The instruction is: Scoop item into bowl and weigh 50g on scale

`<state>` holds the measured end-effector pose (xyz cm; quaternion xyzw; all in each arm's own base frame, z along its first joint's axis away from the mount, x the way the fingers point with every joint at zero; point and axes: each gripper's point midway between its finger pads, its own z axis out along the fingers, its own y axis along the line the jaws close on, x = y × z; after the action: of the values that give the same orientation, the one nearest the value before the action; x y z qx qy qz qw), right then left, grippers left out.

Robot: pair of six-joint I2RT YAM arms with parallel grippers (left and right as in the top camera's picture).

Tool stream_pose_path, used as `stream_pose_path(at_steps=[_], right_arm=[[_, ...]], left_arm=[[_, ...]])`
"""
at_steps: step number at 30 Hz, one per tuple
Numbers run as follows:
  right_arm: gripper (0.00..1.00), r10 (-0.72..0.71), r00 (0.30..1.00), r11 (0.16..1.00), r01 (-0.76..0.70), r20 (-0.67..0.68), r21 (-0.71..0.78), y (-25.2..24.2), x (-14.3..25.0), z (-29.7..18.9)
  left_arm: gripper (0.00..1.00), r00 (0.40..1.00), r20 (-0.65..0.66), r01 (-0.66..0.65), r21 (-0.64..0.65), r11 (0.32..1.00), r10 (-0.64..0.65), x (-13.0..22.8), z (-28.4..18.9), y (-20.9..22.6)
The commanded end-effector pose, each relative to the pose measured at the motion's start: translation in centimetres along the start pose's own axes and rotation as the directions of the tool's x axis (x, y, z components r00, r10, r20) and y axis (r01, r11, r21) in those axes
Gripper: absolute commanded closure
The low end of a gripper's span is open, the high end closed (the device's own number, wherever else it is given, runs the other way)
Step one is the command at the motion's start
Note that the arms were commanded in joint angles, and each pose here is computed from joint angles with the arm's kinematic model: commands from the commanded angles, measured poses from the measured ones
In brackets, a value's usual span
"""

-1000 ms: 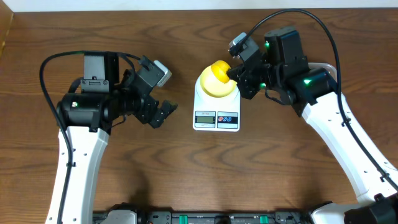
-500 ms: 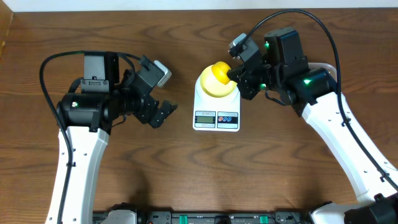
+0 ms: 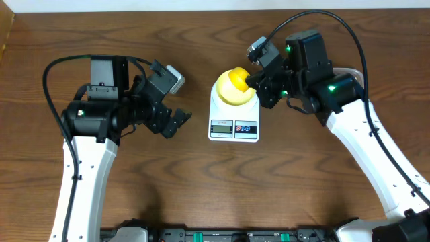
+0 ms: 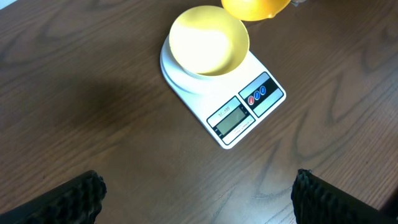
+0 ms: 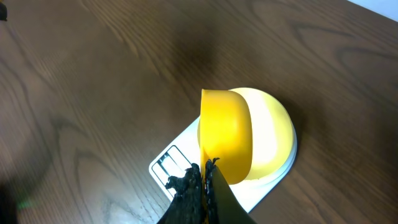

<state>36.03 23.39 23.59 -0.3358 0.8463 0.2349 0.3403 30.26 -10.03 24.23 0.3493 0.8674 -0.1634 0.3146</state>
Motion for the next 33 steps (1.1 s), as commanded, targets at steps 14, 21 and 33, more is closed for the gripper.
stream_pose_path(at_steps=[14,21,33], right_arm=[[0.99,0.017,1.000,1.000,-0.017,-0.009,-0.002,0.05,0.09,-0.28],[0.99,0.020,1.000,1.000,-0.020,-0.015,-0.003,0.08,0.23,-0.28],[0.99,0.019,1.000,1.000,-0.019,-0.012,-0.003,0.07,0.17,-0.28]], left_arm=[[0.02,1.000,0.005,-0.013,-0.004,1.000,0.013,-0.09,-0.16,0.13],[0.03,1.000,0.005,-0.013,-0.004,1.000,0.013,-0.09,-0.16,0.13],[0.02,1.000,0.005,-0.013,-0.005,1.000,0.013,-0.10,-0.16,0.14]])
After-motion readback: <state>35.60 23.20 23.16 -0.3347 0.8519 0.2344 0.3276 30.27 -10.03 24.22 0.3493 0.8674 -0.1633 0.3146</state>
